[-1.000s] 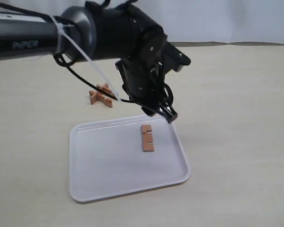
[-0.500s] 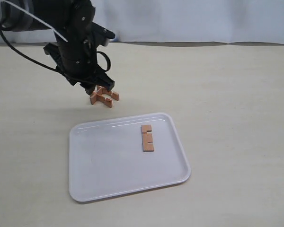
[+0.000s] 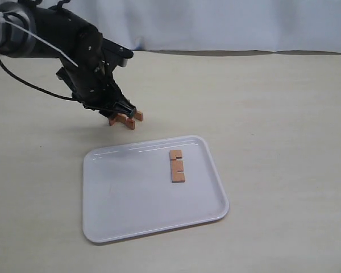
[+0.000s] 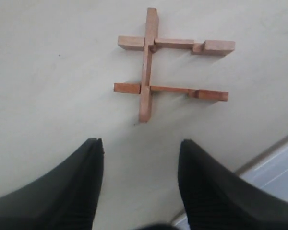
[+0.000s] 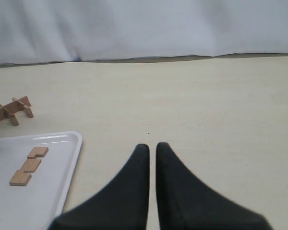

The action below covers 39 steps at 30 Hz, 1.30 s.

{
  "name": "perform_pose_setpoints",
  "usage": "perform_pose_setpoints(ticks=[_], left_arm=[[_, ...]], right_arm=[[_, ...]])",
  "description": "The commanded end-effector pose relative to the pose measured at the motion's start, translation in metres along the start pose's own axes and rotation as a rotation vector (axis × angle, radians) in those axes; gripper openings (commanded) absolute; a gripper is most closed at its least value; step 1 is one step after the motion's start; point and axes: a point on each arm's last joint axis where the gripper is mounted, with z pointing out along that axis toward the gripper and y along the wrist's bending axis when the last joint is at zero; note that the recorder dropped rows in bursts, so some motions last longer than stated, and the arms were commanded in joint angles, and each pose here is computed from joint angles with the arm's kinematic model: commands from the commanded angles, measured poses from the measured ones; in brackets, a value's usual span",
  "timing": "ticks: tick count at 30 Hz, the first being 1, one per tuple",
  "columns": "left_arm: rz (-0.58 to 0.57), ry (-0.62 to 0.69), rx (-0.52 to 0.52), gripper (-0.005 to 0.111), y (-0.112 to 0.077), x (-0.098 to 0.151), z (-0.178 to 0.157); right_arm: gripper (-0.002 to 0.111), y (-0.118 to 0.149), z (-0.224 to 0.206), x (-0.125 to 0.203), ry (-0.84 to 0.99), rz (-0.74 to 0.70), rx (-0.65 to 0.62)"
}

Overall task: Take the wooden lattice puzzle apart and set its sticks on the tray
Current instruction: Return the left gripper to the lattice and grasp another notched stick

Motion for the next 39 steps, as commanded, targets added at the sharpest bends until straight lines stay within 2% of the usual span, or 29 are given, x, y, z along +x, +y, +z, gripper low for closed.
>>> perform_pose_setpoints(ticks=[1,11,23,39], left_arm=[[0.0,-0.004,0.008,0.047,-0.002,0.0,0.011],[0.037,0.001,0.016,0.047,-0.006,0.002,0.033],[0.058,-0.063,0.019,0.047,-0.006,-0.004,0.033],[0.059,-0.042,0.024,0.045,-0.008,0.0,0.043]], right_arm=[[0.004,0.0,0.0,0.0,-0.005,-0.002,-0.003],[0.004,0.0,0.0,0.0,-0.005,-0.002,-0.003],[0.004,0.0,0.0,0.0,-0.005,-0.002,-0.003],[0.004,0.0,0.0,0.0,-0.005,-0.002,-0.003]])
